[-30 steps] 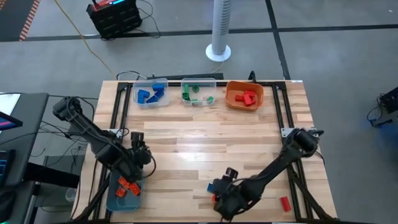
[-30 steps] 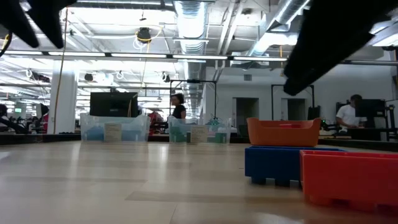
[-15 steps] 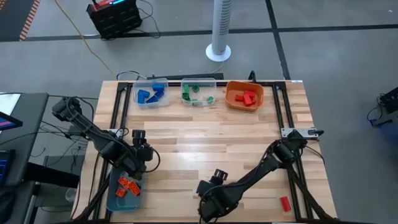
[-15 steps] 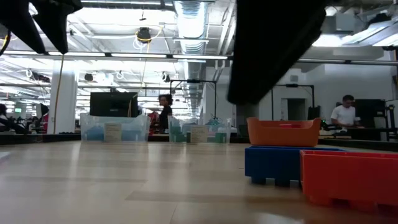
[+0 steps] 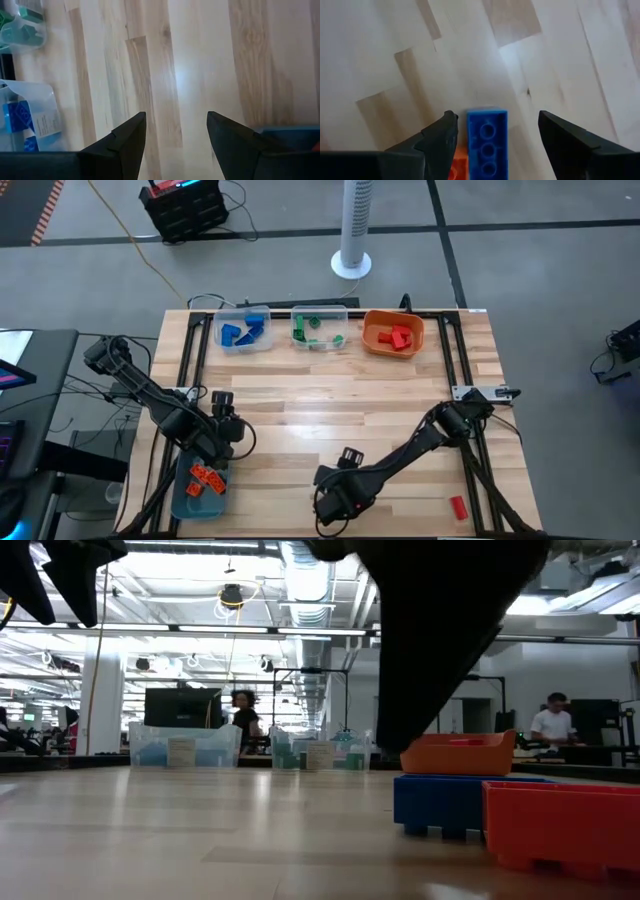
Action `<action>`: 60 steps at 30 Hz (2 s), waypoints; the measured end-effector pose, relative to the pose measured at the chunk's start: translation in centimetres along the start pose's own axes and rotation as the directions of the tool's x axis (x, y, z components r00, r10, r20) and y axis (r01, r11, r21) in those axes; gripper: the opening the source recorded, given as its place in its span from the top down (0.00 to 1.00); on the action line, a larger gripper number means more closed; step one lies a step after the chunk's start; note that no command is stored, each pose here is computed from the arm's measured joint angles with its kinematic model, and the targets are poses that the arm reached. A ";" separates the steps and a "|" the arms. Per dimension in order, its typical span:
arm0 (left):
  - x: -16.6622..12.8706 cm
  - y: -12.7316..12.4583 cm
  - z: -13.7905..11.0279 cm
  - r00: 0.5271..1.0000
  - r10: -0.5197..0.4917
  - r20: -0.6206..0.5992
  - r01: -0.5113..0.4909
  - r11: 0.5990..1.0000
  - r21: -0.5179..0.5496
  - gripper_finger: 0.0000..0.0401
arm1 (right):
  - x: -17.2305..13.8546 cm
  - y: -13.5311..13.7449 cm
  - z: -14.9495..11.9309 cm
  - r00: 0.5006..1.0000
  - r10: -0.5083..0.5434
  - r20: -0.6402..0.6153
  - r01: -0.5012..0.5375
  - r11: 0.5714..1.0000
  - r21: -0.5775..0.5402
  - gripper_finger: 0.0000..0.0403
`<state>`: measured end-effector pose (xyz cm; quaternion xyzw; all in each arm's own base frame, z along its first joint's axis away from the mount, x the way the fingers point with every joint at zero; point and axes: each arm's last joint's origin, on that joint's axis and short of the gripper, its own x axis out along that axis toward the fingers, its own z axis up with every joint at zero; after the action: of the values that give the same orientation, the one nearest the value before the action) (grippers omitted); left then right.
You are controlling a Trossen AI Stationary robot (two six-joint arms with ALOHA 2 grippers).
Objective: Sort blocks
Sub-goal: Put the blue game piece into the left transparent bin
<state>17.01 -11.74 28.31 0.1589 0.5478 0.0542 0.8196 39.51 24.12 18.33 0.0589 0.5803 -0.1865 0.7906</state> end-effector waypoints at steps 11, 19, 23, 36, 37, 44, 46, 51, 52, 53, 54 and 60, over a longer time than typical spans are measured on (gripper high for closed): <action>0.0 0.1 -0.2 1.000 0.000 -0.022 0.001 1.000 0.018 0.49 | 2.6 -0.2 -1.0 0.998 0.011 -0.056 -0.013 1.000 -0.026 0.29; 0.0 0.1 -0.2 1.000 0.001 -0.023 0.000 1.000 0.026 0.49 | 3.5 -0.7 -1.2 0.992 0.042 -0.116 -0.045 0.999 -0.021 0.29; 0.0 0.1 -0.2 1.000 0.001 -0.023 0.000 1.000 0.030 0.49 | 3.7 -0.9 -0.9 0.992 0.043 -0.118 -0.046 0.999 -0.025 0.29; 0.0 -0.1 -0.2 0.999 -0.022 -0.027 0.023 0.999 0.046 0.49 | 4.3 -2.0 0.2 0.992 0.028 -0.125 -0.037 0.997 -0.073 0.58; 0.2 -0.1 -0.2 1.000 -0.009 -0.016 0.009 0.998 0.055 0.49 | 4.3 -2.2 0.4 0.993 0.018 -0.119 -0.028 0.997 -0.076 0.61; 3.1 -1.2 -0.4 0.990 0.025 0.140 -0.046 0.988 0.146 0.49 | 3.7 -4.0 2.2 0.997 -0.073 0.000 0.072 0.993 -0.091 0.71; 3.8 -1.4 0.0 0.979 0.012 0.204 -0.041 0.989 0.140 0.49 | 3.0 -4.7 3.0 0.995 -0.091 0.047 0.094 0.992 -0.081 0.69; 5.1 -1.3 0.8 0.934 -0.025 0.356 -0.008 0.996 0.092 0.49 | 1.3 -6.0 4.9 0.972 -0.123 0.202 0.133 0.990 -0.040 0.67; 5.4 -1.2 0.8 0.925 -0.041 0.379 0.009 0.996 0.088 0.49 | 0.8 -6.2 5.3 0.964 -0.118 0.237 0.130 0.991 -0.033 0.67; 5.6 -1.1 0.7 0.913 -0.061 0.403 0.029 0.996 0.085 0.49 | 0.3 -6.2 5.7 0.956 -0.110 0.272 0.121 0.992 -0.027 0.67; 5.9 -1.0 0.7 0.897 -0.080 0.434 0.051 0.996 0.078 0.49 | -0.2 -6.3 6.1 0.948 -0.101 0.302 0.113 0.993 -0.023 0.67; 7.1 0.3 0.3 0.790 -0.147 0.595 0.138 0.989 0.060 0.49 | -2.3 -6.3 7.5 0.884 -0.077 0.460 0.096 0.995 -0.017 0.67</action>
<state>20.13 -9.68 22.25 0.1318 0.2723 -0.0643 0.9510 43.35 16.51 23.66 -0.0282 0.3827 -0.2187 0.8972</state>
